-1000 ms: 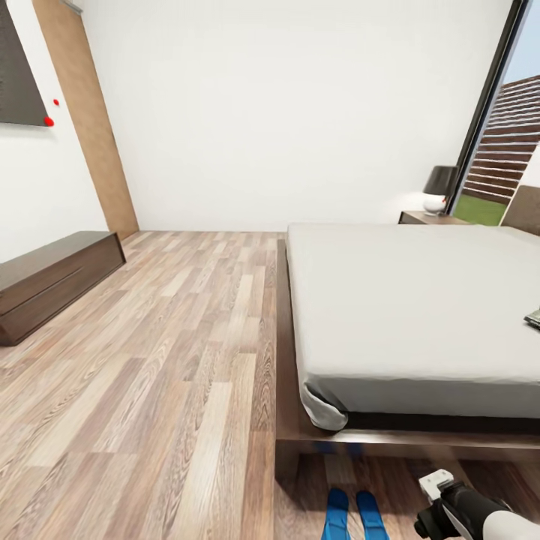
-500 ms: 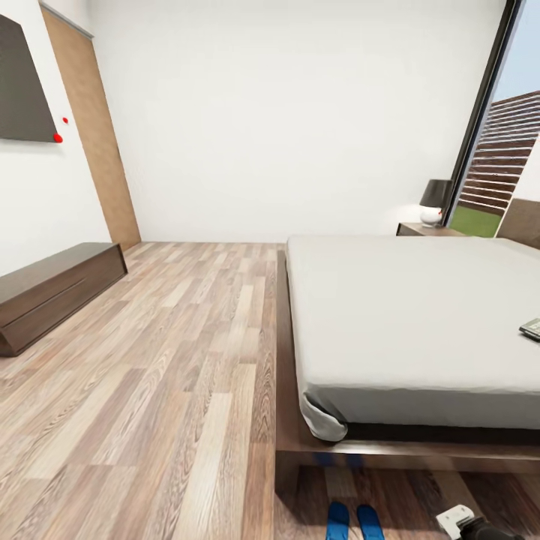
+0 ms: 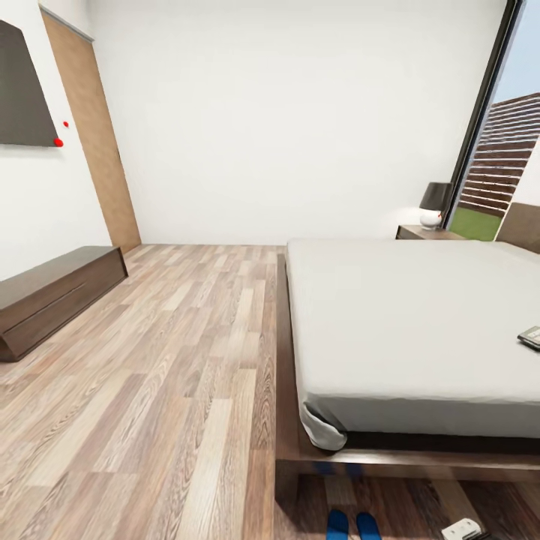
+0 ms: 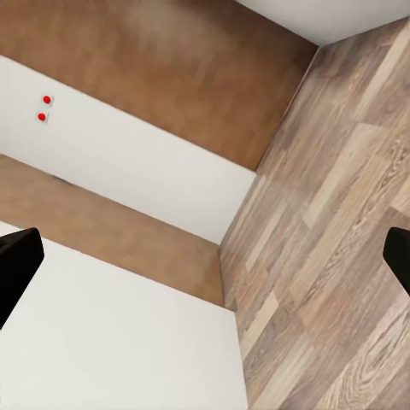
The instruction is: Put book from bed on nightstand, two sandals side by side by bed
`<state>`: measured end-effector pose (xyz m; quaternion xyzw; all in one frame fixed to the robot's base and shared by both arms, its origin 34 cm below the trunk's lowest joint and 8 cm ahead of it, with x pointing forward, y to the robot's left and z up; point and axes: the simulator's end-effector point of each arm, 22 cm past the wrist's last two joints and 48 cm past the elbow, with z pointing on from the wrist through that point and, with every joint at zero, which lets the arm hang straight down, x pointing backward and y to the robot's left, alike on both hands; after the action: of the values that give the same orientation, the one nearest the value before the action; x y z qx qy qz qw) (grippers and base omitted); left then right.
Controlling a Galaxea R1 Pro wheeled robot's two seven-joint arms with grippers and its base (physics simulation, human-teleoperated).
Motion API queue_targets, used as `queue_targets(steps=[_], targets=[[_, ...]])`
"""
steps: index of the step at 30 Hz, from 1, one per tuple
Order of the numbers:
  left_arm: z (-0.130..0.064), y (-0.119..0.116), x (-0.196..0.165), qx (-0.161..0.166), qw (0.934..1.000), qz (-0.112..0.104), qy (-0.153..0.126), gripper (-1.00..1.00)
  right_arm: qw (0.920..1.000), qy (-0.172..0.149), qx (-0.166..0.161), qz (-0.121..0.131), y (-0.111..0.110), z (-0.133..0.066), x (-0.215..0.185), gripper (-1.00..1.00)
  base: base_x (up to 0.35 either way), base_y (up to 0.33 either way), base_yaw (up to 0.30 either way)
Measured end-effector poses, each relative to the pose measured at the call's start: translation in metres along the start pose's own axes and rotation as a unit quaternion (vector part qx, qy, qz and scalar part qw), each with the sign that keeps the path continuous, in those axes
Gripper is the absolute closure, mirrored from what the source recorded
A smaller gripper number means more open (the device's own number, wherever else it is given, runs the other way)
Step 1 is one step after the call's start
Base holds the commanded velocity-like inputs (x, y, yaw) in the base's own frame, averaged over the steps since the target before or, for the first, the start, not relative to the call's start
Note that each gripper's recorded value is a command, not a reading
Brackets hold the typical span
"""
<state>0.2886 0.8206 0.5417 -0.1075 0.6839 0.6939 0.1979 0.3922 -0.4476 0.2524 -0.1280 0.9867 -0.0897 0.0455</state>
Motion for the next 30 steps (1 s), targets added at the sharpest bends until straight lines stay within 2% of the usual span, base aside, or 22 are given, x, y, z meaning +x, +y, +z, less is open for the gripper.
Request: queue_targets(steps=[6, 18, 26, 30], targets=[[0.001, 0.011, -0.009, 0.0, 1.0, 0.0, 0.0, -1.0, 0.9998, -0.016, -0.003, -0.006, 0.001, -0.01, -0.003, -1.0, 0.0, 0.0, 0.0], [0.001, 0.017, -0.026, 0.031, 0.9995, -0.002, -0.002, -1.0, 0.9998, -0.012, -0.011, -0.007, 0.003, -0.03, 0.005, -1.0, 0.0, 0.0, 0.0], [-0.01, 0.001, -0.039, 0.085, 0.9963, -0.011, -0.007, -1.0, 0.9998, -0.014, -0.014, -0.006, 0.002, -0.047, 0.0, -1.0, 0.0, 0.0, 0.0], [-0.016, -0.013, -0.044, 0.129, 0.9915, -0.015, -0.008, -1.0, 0.9995, -0.026, -0.016, -0.007, 0.003, -0.054, -0.004, -1.0, 0.0, 0.0, 0.0]])
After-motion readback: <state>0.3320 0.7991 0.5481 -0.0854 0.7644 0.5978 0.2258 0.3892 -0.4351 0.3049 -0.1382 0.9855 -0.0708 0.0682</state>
